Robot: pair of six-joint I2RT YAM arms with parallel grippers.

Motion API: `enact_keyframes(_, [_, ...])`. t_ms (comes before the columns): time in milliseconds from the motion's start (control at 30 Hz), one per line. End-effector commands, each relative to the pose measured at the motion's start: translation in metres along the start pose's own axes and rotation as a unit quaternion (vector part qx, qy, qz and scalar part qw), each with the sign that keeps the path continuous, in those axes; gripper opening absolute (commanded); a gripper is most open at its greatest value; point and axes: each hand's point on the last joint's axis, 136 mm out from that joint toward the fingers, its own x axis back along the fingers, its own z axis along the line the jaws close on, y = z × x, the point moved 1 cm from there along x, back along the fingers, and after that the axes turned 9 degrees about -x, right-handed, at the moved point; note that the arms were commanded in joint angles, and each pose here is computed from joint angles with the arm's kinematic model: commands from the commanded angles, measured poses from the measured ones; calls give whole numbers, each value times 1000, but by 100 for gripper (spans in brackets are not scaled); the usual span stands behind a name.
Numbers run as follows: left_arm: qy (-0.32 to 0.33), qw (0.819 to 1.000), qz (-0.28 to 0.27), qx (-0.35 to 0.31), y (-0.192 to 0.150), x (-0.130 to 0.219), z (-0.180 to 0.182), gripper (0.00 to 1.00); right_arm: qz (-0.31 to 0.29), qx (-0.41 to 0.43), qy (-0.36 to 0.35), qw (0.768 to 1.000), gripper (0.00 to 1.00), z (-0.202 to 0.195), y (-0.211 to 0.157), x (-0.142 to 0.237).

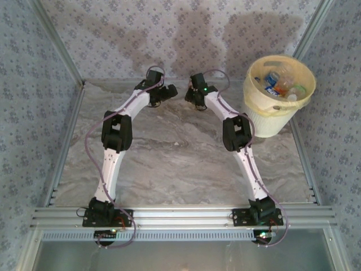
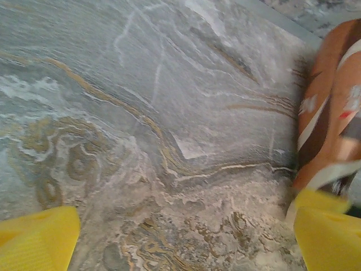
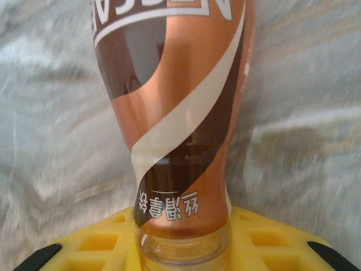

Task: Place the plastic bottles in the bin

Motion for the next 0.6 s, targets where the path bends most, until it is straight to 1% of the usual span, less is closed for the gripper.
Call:
enact_keyframes(0, [-74, 997, -23, 8, 18, 36, -23, 98, -13, 74, 39, 996, 36, 35, -14, 49])
enact_keyframes(100, [-147, 987, -52, 36, 23, 63, -31, 98, -14, 98, 55, 994, 35, 34, -34, 78])
enact_keyframes(167, [-194, 977, -72, 51, 25, 85, -36, 98, -27, 110, 77, 990, 35, 35, -44, 101])
enact_keyframes(233, [-223, 969, -88, 56, 25, 109, -40, 98, -47, 127, 103, 985, 34, 37, -52, 129])
enact_keyframes(300, [-236, 965, -98, 53, 23, 131, -43, 98, -61, 139, 117, 981, 34, 36, -56, 157])
enact_keyframes(400, [-232, 965, -109, 55, 14, 157, -42, 98, -94, 157, 138, 973, 34, 36, -50, 208])
enact_keyframes(567, [-204, 968, -136, 51, 1, 195, -33, 98, -143, 158, 157, 964, 35, 20, -22, 303])
